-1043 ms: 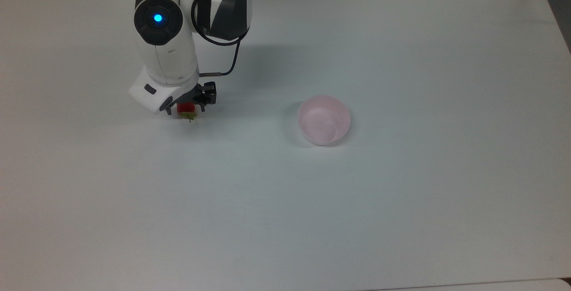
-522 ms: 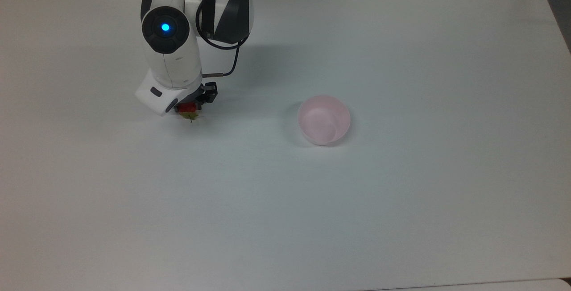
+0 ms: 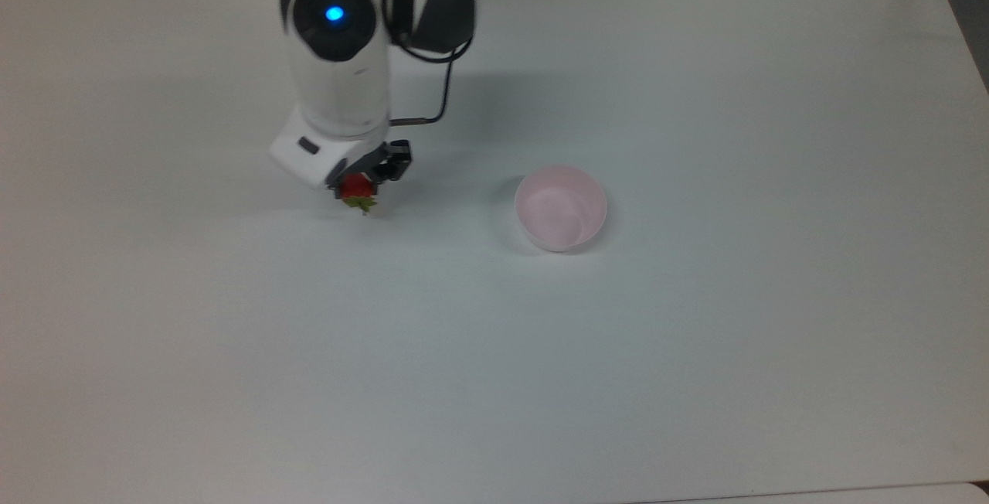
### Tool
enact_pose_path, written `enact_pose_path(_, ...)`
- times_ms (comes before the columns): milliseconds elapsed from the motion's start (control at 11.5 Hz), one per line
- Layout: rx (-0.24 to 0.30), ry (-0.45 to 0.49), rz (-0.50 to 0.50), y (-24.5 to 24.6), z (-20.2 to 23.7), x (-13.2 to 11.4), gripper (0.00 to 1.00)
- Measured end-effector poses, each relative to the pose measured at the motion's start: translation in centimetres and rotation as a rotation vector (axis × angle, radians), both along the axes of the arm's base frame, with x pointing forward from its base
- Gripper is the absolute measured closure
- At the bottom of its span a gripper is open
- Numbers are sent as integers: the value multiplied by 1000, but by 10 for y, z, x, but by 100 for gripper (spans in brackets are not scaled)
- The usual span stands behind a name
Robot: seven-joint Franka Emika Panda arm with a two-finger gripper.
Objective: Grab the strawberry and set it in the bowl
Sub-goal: 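Carry the strawberry over the pink bowl and lower it inside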
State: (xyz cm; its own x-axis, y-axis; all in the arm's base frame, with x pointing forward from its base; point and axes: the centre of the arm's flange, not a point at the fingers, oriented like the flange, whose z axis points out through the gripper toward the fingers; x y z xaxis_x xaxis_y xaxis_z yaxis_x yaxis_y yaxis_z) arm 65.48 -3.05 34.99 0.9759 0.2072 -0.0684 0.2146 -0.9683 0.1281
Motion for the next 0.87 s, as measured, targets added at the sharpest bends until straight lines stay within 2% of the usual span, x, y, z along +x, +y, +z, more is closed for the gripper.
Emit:
enact_pose_path(174,1,-49,-37,56,27,5,55)
enact_pose_path(435,53,-101,-105,133,49,5,55)
enact_pose_path(696,59,-102,-168,210,39,-11,55)
enact_pose_path(869,68,-77,-203,234,23,-17,55)
